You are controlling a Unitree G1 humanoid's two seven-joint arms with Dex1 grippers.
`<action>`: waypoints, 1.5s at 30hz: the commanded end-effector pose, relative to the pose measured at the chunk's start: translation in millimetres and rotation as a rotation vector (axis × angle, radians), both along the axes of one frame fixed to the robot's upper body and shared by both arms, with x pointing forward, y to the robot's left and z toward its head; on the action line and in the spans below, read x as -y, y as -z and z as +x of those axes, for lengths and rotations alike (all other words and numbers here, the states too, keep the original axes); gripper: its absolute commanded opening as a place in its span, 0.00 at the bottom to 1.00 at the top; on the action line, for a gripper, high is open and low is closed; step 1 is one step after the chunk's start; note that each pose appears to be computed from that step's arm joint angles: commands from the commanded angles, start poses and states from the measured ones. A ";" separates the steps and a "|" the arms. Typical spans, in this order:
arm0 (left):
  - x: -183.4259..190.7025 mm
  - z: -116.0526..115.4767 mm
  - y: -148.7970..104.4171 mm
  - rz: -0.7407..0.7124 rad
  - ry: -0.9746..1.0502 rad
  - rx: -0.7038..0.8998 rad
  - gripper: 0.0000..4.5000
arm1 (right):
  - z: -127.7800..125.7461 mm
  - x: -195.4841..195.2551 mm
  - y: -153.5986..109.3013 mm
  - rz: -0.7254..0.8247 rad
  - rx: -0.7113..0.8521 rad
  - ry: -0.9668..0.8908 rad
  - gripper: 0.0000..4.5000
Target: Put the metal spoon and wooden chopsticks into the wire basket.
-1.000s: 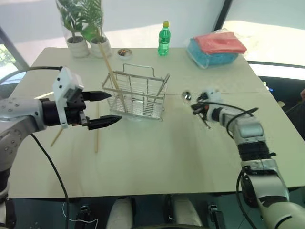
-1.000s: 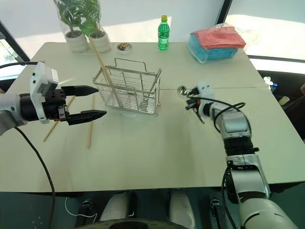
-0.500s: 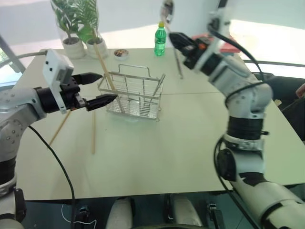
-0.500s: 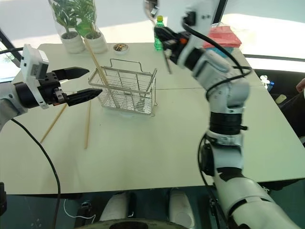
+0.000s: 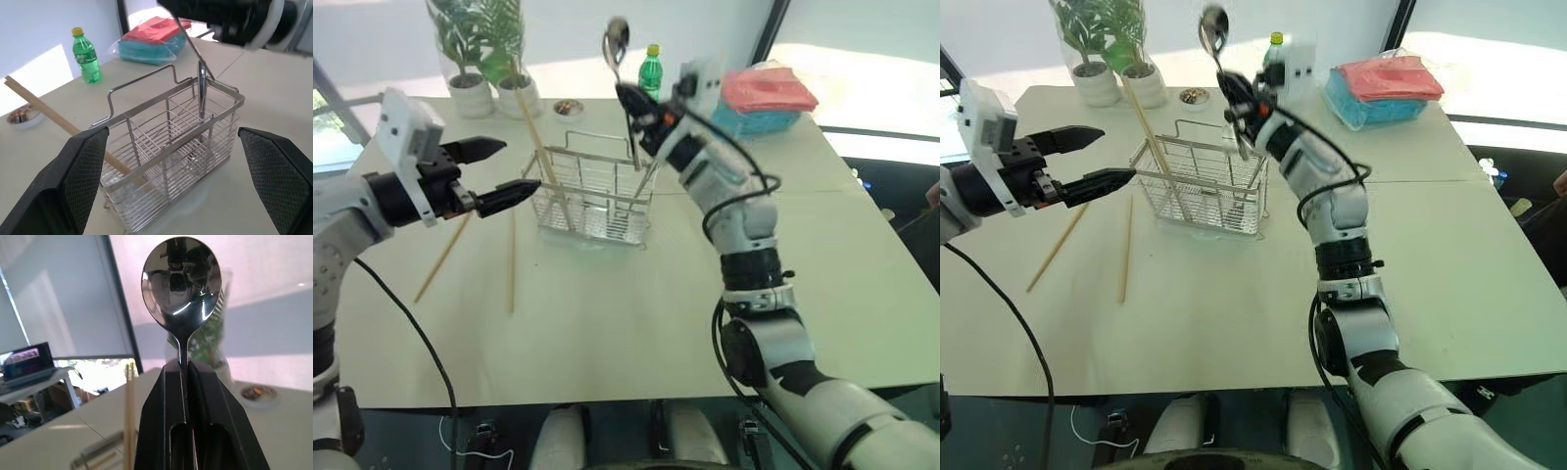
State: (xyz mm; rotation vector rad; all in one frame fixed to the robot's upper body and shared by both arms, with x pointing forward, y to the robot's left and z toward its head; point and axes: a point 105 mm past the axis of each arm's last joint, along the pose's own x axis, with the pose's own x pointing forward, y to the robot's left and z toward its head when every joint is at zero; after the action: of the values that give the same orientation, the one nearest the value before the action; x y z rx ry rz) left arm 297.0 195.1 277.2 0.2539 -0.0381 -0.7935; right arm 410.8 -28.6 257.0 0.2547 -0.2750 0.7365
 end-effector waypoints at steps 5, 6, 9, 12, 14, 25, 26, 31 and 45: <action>1.0 -4.4 -16.9 0.009 -0.004 0.061 1.00 | -4.4 -7.1 -4.2 -0.005 0.069 0.015 0.01; 1.5 -4.2 -16.8 0.009 -0.002 0.061 1.00 | -3.4 -6.0 -2.8 0.001 0.059 0.022 0.08; 2.2 -2.5 -16.6 0.007 0.001 0.060 1.00 | -0.9 -1.1 -4.6 0.008 0.062 0.056 0.32; 2.1 -0.5 -15.4 0.006 0.000 0.059 1.00 | -0.1 4.6 -9.9 0.015 0.073 0.075 0.64; 2.0 0.6 -14.7 0.006 0.000 0.059 1.00 | 0.1 10.4 -14.0 0.015 0.081 0.086 0.64; -19.4 9.0 -8.7 0.005 -0.090 0.042 1.00 | -47.1 57.8 -101.2 0.007 0.282 -0.089 0.64; -30.3 12.3 -7.2 -0.002 -0.138 0.037 1.00 | -64.8 62.1 -107.1 -0.053 0.307 -0.192 0.64; -74.5 24.8 2.2 0.008 -0.329 0.004 1.00 | -113.4 73.8 -82.0 -0.318 0.307 -0.418 0.64; -143.8 98.3 65.0 0.108 -0.685 -0.283 1.00 | -139.1 86.2 11.1 -0.580 0.109 -0.452 0.64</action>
State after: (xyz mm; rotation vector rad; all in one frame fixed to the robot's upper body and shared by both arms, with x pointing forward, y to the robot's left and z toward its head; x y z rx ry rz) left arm 393.4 333.6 205.8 0.1992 0.3528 -0.1592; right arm 275.7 -113.3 236.8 -0.2481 -0.0548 1.2528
